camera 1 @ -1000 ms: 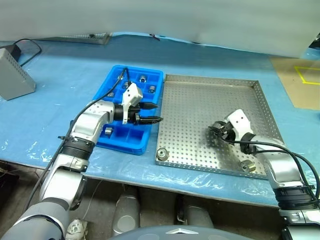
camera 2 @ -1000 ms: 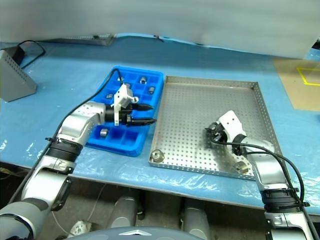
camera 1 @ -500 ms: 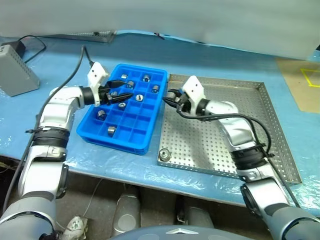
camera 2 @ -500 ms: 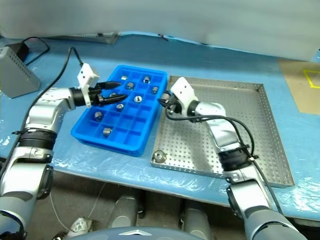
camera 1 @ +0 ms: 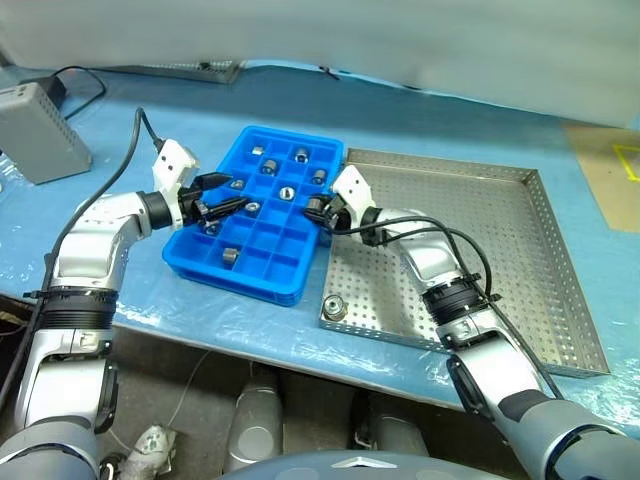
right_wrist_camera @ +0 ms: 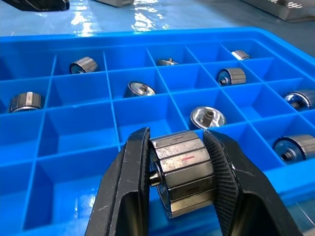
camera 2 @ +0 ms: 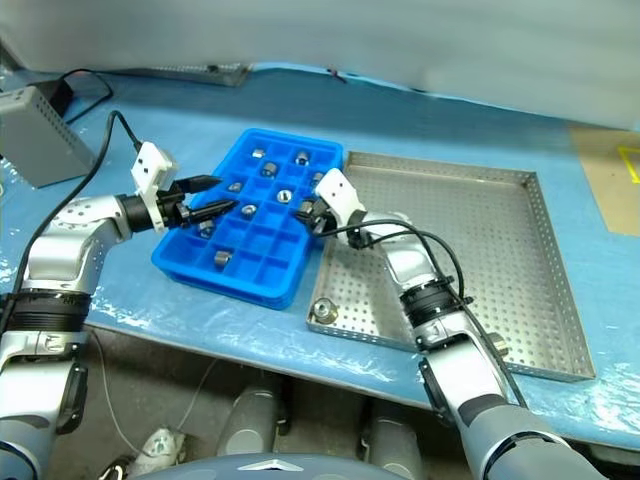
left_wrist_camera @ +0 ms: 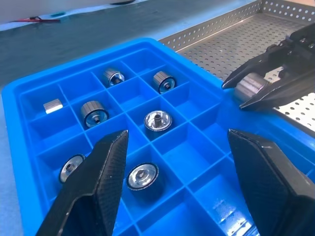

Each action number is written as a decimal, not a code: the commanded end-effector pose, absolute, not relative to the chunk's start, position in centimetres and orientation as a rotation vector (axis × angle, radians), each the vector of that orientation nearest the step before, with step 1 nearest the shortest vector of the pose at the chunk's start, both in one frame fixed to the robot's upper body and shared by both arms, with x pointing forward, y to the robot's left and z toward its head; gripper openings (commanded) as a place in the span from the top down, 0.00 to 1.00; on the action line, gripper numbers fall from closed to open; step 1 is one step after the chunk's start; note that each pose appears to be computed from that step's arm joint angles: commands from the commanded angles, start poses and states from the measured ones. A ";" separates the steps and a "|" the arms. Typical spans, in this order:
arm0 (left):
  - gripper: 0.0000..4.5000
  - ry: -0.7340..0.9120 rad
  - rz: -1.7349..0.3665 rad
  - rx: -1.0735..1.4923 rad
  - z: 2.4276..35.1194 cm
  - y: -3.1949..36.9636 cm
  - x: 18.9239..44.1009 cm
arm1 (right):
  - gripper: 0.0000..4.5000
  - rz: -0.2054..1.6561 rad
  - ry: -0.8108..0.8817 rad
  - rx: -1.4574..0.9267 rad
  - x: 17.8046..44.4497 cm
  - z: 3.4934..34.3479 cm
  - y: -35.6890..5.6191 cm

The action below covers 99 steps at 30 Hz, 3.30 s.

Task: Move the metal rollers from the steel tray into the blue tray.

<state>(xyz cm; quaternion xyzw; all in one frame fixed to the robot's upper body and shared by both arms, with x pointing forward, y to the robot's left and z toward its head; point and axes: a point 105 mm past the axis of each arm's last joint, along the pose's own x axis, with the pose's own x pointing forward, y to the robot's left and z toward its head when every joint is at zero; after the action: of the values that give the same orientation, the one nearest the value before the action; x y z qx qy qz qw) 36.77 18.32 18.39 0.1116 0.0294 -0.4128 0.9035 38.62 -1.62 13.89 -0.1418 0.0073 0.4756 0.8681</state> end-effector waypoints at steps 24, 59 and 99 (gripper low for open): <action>0.25 0.009 -0.993 0.201 19.2 14.3 37.4 | 0.36 0.842 -0.152 -0.328 38.9 18.7 -5.7; 0.25 0.063 -1.576 0.001 14.8 -0.7 33.2 | 0.36 0.580 0.590 -0.558 21.2 10.2 -26.3; 0.25 0.040 -1.337 -0.079 17.5 2.2 30.4 | 0.36 0.725 0.694 -0.349 19.0 6.5 -22.4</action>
<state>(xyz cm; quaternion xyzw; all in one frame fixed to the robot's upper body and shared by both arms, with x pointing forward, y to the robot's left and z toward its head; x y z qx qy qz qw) 30.99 1.92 15.77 -0.0274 0.0432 -0.6173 0.7851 20.53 -23.52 8.16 -0.2137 0.2935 0.3081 0.8793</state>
